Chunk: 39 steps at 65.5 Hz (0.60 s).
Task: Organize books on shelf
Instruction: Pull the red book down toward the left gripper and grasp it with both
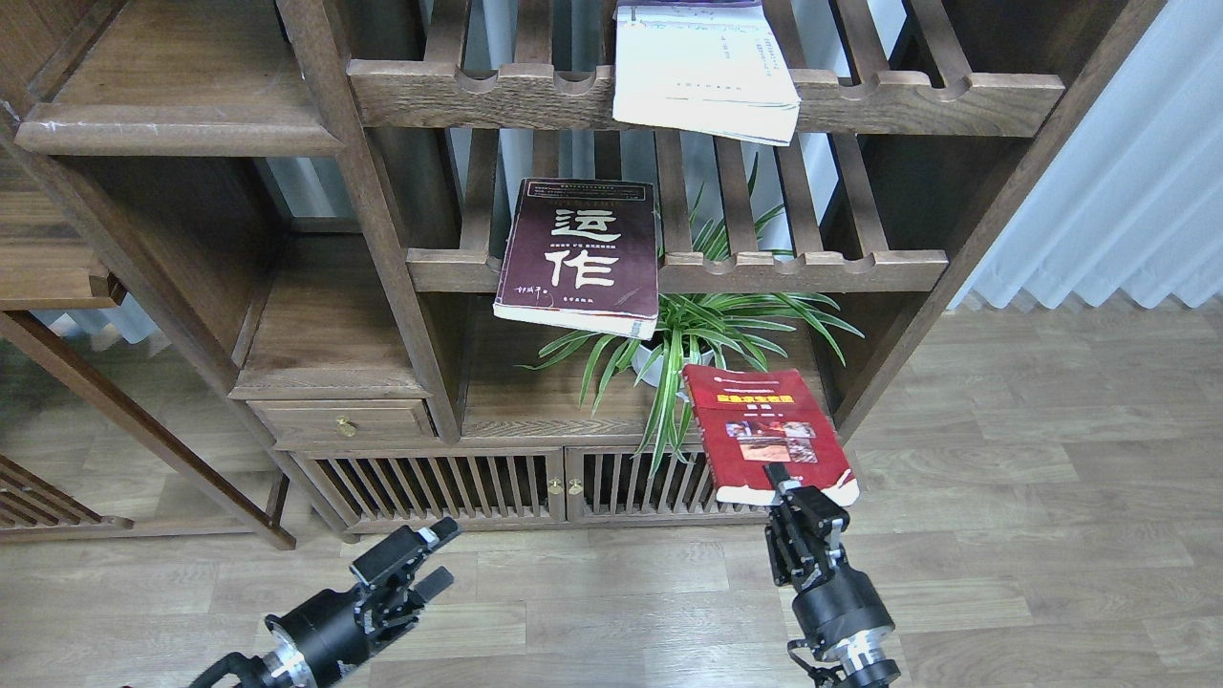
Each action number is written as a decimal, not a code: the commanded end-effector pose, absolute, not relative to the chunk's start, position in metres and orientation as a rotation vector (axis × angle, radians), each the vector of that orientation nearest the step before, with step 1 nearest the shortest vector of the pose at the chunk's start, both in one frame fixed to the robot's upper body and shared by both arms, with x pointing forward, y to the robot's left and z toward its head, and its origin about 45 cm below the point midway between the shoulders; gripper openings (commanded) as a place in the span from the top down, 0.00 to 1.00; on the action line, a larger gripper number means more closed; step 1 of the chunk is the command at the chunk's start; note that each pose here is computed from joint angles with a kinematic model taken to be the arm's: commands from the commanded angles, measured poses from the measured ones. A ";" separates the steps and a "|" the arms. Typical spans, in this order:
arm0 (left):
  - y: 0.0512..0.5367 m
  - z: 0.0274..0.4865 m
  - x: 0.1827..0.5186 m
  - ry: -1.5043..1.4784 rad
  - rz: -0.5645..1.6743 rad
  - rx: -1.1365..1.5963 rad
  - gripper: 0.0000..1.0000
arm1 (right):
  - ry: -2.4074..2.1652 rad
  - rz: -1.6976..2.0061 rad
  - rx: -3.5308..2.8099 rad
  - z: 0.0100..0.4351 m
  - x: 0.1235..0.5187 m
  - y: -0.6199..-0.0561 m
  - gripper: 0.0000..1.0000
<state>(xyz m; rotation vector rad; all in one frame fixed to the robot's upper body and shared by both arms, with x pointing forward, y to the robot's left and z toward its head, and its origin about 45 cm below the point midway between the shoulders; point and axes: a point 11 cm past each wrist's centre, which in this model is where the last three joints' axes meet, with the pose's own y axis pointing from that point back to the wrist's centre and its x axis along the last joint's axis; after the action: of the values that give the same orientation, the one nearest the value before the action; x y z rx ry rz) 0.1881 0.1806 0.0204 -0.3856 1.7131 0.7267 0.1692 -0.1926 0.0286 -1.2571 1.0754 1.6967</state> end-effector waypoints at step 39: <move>0.132 0.021 0.184 1.760 0.698 -0.477 0.05 | 0.858 1.968 -1.403 0.028 0.130 -0.126 0.95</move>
<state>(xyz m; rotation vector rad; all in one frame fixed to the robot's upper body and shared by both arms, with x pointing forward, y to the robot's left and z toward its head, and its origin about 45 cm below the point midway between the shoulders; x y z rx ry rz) 0.1848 0.1344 0.0212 -0.4749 1.7549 0.7010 0.1311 -0.1303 0.0261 -1.3951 0.8764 1.9589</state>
